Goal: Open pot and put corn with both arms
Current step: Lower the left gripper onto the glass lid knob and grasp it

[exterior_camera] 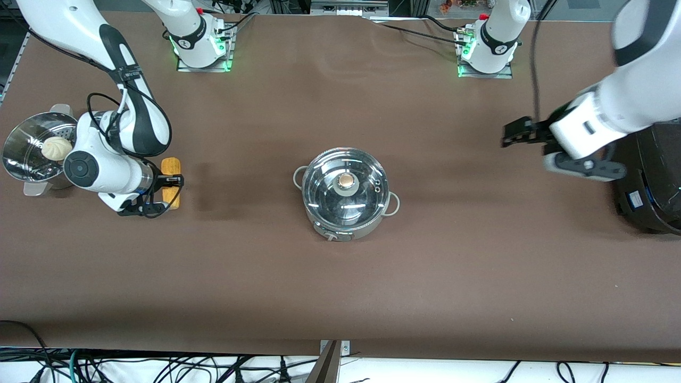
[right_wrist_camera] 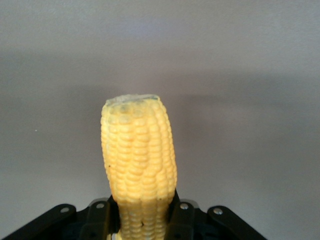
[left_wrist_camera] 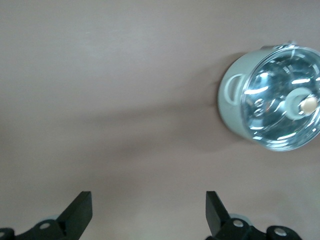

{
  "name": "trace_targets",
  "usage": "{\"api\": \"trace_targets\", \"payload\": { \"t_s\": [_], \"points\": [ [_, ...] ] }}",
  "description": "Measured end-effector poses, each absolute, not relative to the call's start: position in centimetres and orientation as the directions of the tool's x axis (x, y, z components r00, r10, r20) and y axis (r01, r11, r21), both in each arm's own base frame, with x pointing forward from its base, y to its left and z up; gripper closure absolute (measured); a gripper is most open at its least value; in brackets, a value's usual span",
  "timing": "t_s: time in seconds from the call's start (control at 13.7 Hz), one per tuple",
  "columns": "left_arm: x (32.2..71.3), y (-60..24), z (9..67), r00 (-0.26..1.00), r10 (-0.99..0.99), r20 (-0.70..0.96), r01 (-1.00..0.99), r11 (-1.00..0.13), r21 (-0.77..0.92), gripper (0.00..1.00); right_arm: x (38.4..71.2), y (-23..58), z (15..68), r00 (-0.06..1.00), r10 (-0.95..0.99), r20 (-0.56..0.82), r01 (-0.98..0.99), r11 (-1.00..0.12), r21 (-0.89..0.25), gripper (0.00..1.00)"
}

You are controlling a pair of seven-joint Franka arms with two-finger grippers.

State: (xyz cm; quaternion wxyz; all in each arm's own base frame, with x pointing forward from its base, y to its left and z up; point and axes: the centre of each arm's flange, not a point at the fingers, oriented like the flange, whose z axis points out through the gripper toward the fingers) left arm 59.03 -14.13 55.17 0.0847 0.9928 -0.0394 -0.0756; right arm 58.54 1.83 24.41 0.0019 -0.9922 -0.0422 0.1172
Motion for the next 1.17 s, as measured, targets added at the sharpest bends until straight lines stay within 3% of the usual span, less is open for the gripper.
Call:
{"api": "trace_targets", "payload": {
  "t_s": [0.37, 0.66, 1.17],
  "points": [
    [58.7, -27.7, 49.6, 0.991, 0.035, -0.128, 0.057, -0.983, 0.174, 0.00, 59.8, -0.4, 25.7, 0.978, 0.051, -0.201, 0.050, -0.999, -0.012, 0.66],
    [56.1, -38.5, 44.1, 0.984, 0.132, -0.116, 0.151, -0.973, 0.177, 0.00, 62.5, -0.3, 29.9, 0.979, 0.054, -0.196, 0.053, -0.999, -0.013, 0.66],
    [55.8, -45.8, 35.1, 0.952, 0.305, -0.038, 0.307, -0.935, 0.177, 0.00, 66.0, 1.0, 33.3, 0.980, 0.069, -0.189, 0.067, -0.998, -0.017, 0.66]
  ]
}}
